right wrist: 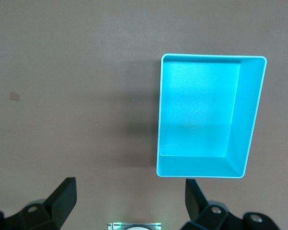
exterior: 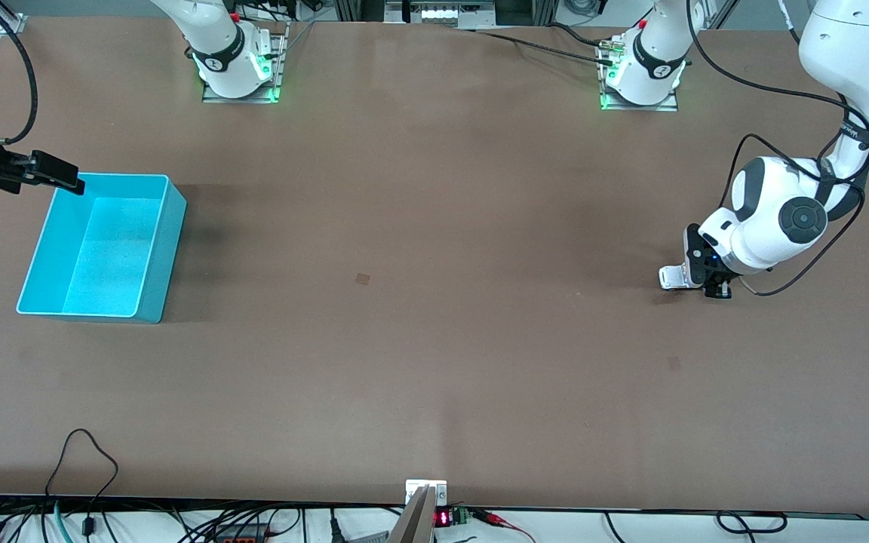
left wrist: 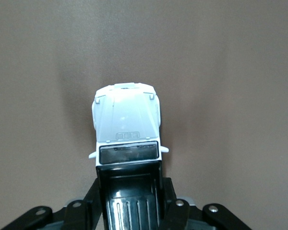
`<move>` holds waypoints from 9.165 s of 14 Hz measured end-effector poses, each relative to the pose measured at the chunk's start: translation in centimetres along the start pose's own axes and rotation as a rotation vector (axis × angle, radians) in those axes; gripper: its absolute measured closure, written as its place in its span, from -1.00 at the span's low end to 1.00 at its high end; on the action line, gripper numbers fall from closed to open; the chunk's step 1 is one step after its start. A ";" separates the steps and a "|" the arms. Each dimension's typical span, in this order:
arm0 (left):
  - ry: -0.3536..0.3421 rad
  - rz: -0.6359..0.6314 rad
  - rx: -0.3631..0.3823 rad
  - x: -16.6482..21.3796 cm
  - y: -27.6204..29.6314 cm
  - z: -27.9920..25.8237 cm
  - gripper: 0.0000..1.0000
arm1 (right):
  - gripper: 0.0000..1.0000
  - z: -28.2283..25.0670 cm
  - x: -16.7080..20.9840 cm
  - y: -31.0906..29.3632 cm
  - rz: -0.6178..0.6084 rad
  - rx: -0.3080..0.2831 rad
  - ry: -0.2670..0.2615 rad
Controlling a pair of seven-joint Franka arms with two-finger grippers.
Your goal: Wind and store white jeep toy
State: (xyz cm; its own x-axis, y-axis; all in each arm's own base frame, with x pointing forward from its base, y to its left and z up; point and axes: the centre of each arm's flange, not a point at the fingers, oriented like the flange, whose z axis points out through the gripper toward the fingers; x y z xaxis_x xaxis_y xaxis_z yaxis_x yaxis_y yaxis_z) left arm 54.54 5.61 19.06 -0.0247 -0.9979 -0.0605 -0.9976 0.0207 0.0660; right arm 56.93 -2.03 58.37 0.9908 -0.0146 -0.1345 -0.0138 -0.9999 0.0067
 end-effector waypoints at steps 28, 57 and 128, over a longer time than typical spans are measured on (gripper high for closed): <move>0.005 0.009 -0.022 1.8 0.8 -0.2 -0.05 | -1.00 0.0 0.0 0.0 0.000 0.000 0.000; -0.035 -0.025 -0.012 -5.9 1.8 0.7 -0.05 | -1.00 0.1 -0.1 0.0 0.000 0.000 -0.009; 0.199 -0.774 0.084 6.1 -5.1 -27.0 -1.00 | -1.00 0.6 0.4 0.0 0.001 0.000 -0.006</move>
State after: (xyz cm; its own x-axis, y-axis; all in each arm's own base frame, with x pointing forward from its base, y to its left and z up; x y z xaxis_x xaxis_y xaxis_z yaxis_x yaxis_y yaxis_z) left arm 61.26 -2.27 45.26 0.6800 -0.7232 0.1209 -0.7287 -0.6848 0.0024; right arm 57.28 -2.07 57.73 0.9899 -0.0152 -0.1410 -0.0144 -0.9999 0.0069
